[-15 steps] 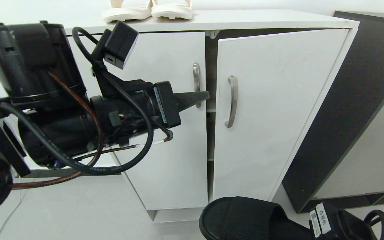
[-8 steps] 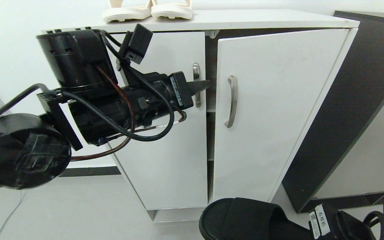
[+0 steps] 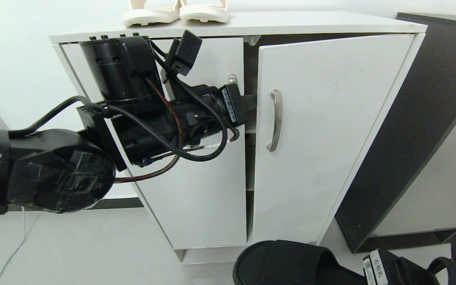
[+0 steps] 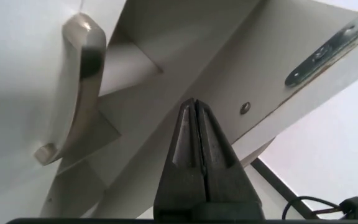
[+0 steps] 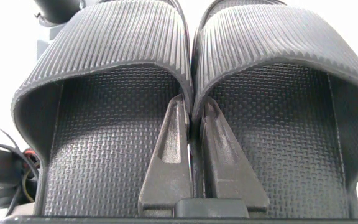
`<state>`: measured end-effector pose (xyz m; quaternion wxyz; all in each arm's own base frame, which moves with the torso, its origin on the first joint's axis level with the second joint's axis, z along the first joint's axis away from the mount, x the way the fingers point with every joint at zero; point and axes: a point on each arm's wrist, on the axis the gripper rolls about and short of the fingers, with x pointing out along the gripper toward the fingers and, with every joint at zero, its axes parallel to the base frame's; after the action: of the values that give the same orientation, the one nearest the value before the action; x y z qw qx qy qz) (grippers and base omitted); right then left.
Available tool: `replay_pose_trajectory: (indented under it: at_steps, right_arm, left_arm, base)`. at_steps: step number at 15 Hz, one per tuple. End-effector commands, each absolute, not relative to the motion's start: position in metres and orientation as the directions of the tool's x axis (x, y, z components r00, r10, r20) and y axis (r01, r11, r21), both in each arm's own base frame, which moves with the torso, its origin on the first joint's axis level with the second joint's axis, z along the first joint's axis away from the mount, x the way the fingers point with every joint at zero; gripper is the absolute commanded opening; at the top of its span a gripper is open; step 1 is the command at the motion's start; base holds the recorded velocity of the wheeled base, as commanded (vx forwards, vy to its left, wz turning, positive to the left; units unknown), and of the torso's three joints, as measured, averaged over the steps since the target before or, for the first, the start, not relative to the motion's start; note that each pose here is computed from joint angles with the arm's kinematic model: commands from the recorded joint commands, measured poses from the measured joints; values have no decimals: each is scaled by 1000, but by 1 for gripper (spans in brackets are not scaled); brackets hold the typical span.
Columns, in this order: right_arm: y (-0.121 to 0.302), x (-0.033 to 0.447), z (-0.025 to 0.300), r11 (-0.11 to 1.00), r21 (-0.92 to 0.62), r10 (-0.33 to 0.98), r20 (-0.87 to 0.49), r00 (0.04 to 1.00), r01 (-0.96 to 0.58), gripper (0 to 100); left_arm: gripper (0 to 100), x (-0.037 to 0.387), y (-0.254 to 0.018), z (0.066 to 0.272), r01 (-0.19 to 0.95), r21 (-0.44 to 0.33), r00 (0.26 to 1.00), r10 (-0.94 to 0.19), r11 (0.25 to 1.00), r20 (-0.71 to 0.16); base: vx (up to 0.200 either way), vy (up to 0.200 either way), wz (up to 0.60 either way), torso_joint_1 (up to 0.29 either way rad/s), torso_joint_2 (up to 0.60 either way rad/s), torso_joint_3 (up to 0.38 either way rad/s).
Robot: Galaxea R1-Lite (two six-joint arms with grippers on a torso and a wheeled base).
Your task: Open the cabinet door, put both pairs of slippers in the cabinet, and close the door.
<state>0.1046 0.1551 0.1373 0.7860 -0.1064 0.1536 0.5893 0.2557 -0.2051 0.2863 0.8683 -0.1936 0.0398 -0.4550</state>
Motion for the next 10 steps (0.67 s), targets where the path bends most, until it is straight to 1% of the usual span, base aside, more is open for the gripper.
replay_pose_trajectory:
  at_steps: [1,4,6,9,10]
  right_arm:
    - [157,103,135,273,18,893,-376,246,-962,0]
    - [155,97,130,248,14,891,-395,223,-969,0]
    - [152,92,126,219,-7,891,-405,203,-976,0]
    - [150,84,125,172,-1,901,-403,158,-985,0]
    - [150,84,125,172,-2,902,-402,158,-985,0]
  left_arm:
    - [0,256,-206,288,774,-386,580,-806,502,114]
    - [0,252,-209,286,779,-398,567,-816,485,114]
    - [0,240,-221,284,800,-398,525,-844,448,106]
    - [0,205,-259,280,860,-396,387,-917,322,94]
    - [0,200,-269,277,871,-390,359,-929,298,91]
  base:
    - [-200,0,0,7,2,2]
    - [-200,0,0,2,4,-1]
    - [-200,0,0,-7,5,5]
    - [-200,0,0,2,2,-1]
    - [0,0,0,0,0,0]
